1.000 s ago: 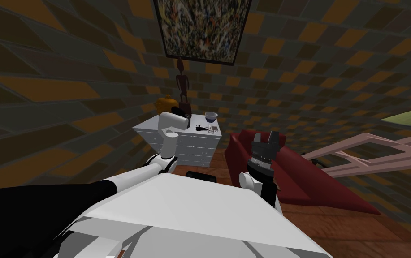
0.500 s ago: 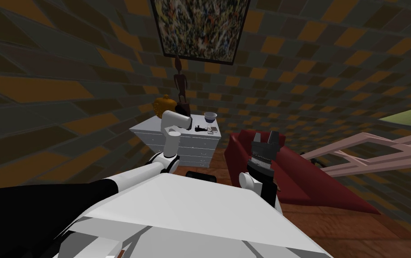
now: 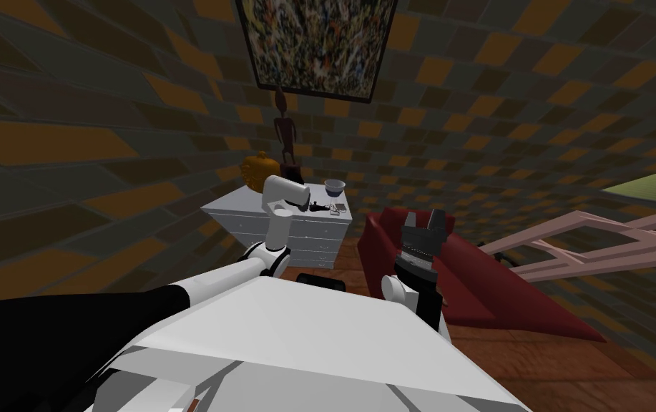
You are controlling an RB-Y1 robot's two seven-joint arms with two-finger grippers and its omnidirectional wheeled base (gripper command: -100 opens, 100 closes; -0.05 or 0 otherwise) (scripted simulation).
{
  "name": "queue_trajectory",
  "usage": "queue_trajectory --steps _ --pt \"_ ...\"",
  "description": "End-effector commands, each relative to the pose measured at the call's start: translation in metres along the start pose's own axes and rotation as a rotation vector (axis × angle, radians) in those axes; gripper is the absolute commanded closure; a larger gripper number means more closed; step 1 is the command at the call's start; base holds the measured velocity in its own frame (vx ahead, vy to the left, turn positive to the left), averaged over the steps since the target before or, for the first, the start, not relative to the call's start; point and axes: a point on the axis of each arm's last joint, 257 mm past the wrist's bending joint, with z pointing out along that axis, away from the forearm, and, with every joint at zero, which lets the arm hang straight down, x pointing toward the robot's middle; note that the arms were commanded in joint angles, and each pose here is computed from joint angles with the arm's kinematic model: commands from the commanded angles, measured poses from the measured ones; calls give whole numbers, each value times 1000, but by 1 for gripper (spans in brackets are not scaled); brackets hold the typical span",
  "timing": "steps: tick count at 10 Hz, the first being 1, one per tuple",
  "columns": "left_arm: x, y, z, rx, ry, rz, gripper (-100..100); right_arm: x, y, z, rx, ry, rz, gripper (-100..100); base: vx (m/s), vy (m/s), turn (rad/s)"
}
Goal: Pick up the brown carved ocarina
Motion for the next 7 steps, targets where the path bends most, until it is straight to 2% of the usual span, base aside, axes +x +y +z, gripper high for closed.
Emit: queue_trajectory --steps 1,5,6,7 --pt "12 15 0 -61 14 13 -100 0 0 0 0 0 0 0 38 -8 -30" --pt "26 35 0 -136 34 26 -100 0 0 0 0 0 0 0 29 -5 -11" --pt "25 31 0 -122 32 24 -100 0 0 0 0 0 0 0 7 -3 -1" --pt "25 32 -1 -126 32 24 0 0 0 0 0 0 0 0 0 0 0"
